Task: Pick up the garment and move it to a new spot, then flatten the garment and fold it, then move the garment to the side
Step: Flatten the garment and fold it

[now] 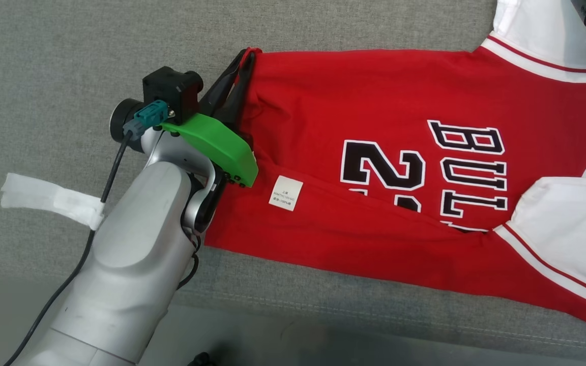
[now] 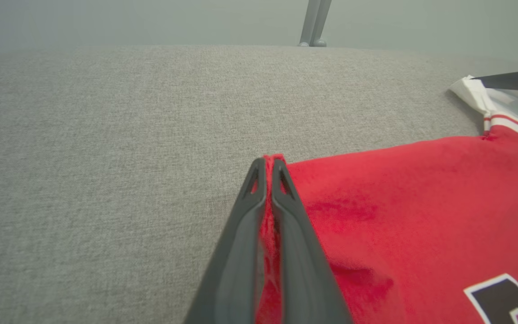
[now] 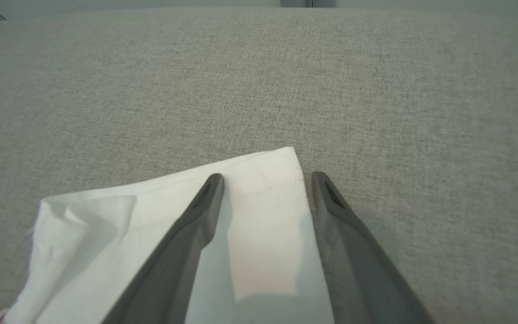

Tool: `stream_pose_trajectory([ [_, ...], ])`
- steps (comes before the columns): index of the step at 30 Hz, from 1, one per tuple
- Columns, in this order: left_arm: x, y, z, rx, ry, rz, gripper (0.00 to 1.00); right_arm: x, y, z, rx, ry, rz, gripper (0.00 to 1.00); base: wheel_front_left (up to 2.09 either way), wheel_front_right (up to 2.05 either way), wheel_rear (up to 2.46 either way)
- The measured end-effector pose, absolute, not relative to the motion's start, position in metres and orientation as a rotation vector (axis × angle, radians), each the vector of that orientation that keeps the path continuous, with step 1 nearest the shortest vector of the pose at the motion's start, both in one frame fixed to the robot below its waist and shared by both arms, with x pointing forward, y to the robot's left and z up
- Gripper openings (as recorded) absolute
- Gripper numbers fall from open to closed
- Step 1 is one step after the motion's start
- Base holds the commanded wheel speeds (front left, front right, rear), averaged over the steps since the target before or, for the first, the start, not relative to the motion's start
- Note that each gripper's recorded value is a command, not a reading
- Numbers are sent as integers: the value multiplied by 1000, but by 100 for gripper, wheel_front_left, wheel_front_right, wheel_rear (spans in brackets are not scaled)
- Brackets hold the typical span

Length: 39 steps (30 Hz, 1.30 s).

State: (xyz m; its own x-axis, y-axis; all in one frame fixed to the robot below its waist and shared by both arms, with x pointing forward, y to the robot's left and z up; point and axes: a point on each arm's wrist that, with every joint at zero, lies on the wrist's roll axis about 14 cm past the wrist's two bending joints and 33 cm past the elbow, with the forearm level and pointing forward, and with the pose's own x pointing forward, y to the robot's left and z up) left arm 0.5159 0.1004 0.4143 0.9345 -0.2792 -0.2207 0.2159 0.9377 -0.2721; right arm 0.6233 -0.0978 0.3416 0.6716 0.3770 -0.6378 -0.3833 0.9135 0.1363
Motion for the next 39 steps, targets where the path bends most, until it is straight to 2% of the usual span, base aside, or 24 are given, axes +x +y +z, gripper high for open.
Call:
stream_pose_trajectory([
  [3, 515, 99, 414, -247, 259, -258, 0, 627, -100, 342, -13, 715, 419, 100, 0, 0, 0],
  [4, 515, 99, 413, -247, 260, -260, 0, 628, -101, 342, -14, 715, 416, 95, 0, 0, 0],
  [5, 515, 98, 413, -246, 259, -261, 0, 628, -102, 341, -17, 720, 411, 63, 0, 0, 0],
  [6, 515, 98, 413, -246, 260, -261, 0, 628, -103, 340, -17, 722, 409, 44, 0, 0, 0],
  [8, 515, 99, 412, -245, 263, -260, 0, 629, -103, 341, -17, 716, 408, 32, 0, 0, 0],
  [10, 514, 99, 411, -245, 264, -259, 0, 629, -100, 341, -18, 716, 415, 13, 0, 0, 0],
  [11, 514, 99, 411, -245, 265, -255, 0, 629, -97, 341, -18, 711, 421, 0, 0, 0, 0],
  [20, 519, 102, 415, -253, 237, -226, 0, 627, -90, 353, -21, 639, 446, 0, 0, 0, 0],
  [30, 523, 108, 423, -236, 209, -214, 0, 619, -82, 393, -5, 451, 483, 0, 0, 0, 0],
  [39, 494, 105, 420, -251, 228, -218, 0, 570, -82, 412, 116, 318, 487, 0, 0, 0, 0],
])
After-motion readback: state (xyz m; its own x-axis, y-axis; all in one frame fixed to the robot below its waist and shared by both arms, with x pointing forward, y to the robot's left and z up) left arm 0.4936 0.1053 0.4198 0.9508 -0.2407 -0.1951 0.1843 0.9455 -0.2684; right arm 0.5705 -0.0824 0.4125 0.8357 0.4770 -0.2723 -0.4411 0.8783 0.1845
